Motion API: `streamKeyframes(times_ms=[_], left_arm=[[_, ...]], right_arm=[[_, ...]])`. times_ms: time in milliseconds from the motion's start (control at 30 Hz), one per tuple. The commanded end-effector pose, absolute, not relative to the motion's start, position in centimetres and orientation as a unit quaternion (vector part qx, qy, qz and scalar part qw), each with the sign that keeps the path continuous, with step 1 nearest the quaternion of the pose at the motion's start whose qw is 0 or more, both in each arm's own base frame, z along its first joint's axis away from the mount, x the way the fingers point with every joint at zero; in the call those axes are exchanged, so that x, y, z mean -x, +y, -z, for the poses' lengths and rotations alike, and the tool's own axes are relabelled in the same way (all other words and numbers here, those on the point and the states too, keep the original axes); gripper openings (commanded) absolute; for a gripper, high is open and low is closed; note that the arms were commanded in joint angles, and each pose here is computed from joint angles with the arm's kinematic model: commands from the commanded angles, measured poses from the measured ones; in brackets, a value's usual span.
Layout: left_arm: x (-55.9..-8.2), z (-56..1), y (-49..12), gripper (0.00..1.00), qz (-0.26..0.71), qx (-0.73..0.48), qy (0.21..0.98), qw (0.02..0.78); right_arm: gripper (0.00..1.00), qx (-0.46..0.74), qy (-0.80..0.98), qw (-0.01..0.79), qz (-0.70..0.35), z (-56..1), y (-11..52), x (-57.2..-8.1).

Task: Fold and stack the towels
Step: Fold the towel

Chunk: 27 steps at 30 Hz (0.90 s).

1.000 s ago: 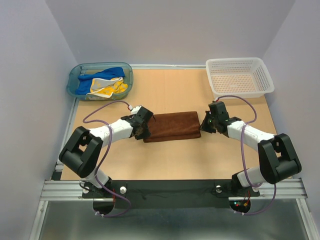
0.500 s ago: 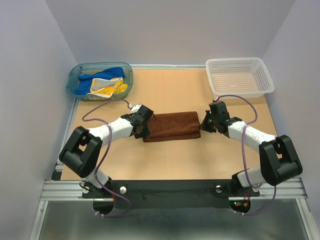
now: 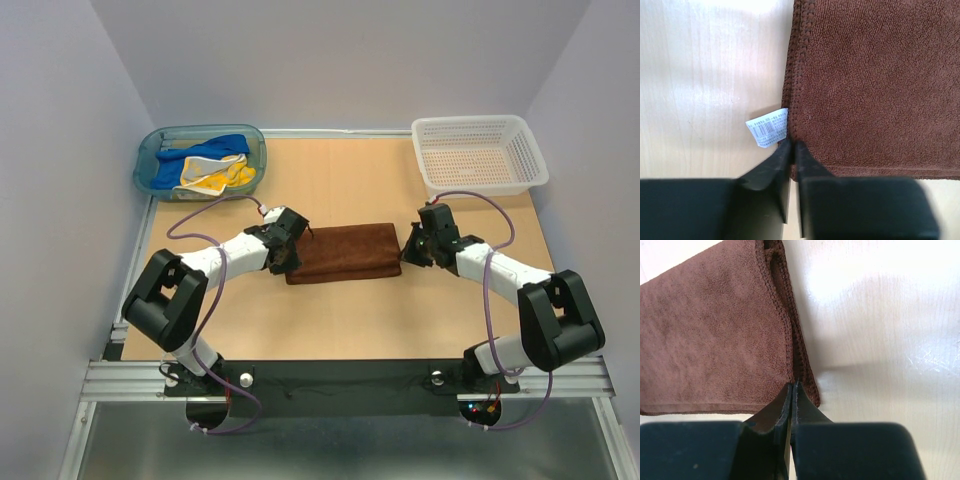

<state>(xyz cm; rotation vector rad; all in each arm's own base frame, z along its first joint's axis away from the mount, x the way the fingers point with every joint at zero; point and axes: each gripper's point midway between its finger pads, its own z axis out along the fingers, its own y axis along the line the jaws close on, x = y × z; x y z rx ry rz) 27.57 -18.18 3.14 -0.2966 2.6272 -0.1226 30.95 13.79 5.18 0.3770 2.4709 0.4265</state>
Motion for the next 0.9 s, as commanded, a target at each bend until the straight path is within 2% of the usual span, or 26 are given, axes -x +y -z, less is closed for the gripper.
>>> streamKeyframes(times_ms=[0, 100, 267, 500, 867], left_arm=[[-28.3, -4.1, -18.1, 0.1, 0.038, 0.106, 0.96, 0.254], [-28.3, -4.4, -17.9, 0.0, 0.032, 0.102, 0.96, 0.258], [-29.2, -6.1, -17.0, 0.0, 0.004, 0.098, 0.956, 0.277], [-29.6, -8.1, -17.4, 0.0, 0.014, 0.096, 0.954, 0.283], [-26.4, -8.5, -18.0, 0.0, 0.07, 0.102, 0.96, 0.251]], right_arm=[[0.01, -0.139, 0.922, 0.321, -0.167, -6.0, 13.6, -31.6], [0.01, -0.137, 0.919, 0.328, -0.17, -6.6, 13.7, -31.7], [0.01, -0.13, 0.913, 0.348, -0.172, -8.0, 13.7, -32.3], [0.0, -0.128, 0.908, 0.356, -0.179, -9.6, 13.8, -32.3], [0.01, -0.13, 0.914, 0.333, -0.192, -10.0, 13.7, -29.7]])
